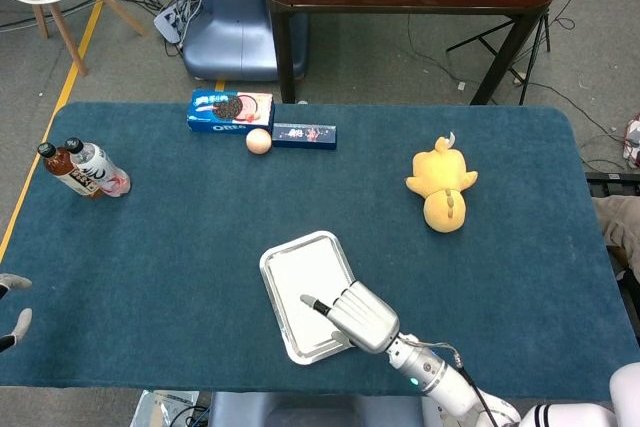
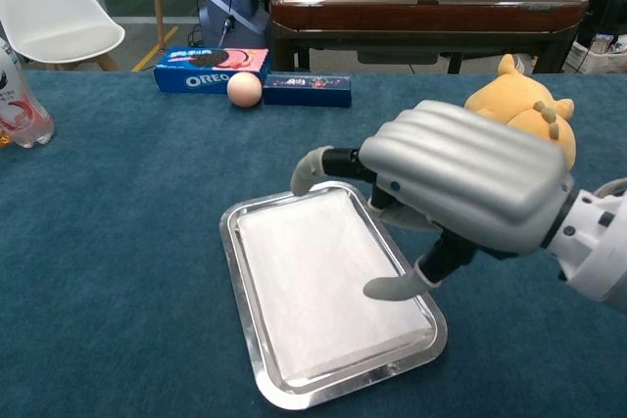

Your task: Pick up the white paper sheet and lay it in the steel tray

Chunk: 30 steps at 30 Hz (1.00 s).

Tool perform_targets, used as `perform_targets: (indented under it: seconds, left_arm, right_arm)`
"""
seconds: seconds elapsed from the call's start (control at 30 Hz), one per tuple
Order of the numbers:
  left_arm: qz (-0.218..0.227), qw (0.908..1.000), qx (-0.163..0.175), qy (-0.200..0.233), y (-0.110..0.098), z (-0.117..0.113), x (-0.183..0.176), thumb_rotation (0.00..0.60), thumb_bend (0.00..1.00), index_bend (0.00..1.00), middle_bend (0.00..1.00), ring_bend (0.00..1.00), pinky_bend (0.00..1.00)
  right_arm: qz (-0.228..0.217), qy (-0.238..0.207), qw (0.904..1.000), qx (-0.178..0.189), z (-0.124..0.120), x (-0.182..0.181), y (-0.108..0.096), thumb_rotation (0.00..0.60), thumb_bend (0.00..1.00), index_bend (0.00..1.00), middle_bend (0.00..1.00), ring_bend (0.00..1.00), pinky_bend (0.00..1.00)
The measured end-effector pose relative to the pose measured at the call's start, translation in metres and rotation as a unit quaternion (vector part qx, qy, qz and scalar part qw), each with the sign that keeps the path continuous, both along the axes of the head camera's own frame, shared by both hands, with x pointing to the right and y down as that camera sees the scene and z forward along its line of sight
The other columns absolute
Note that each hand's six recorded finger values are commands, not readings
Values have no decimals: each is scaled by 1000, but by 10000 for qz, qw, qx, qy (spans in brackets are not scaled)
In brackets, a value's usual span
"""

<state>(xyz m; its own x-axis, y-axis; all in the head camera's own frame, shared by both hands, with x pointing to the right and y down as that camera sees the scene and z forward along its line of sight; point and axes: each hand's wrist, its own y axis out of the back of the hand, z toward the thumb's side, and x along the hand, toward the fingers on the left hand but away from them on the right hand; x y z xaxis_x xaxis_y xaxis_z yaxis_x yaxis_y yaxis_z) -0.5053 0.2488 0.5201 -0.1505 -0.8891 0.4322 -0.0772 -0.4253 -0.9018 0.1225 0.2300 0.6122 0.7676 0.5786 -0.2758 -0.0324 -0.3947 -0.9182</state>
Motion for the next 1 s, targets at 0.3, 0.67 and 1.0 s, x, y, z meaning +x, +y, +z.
perform_targets:
  seconds: [0.3,0.67,1.0]
  left_arm:
    - [9,10000,-49,-18,0,3,1,600,355,387,343,237,378]
    - [94,9999,-81,-7,-1,11,6,600,355,389,343,237,378]
    - [249,9997,44,51,-3,17,13,600,355,391,342,237,380]
  right_arm:
    - [278,411,9973,551,-10,36,-22,600,0,659,891,824,954]
    - [1170,1297,9762,1284,-34,134,-50,600,0,651,532,489,592]
    - [2284,2066,9443,1155,-40,217,-47,600,0,644,511,426,382]
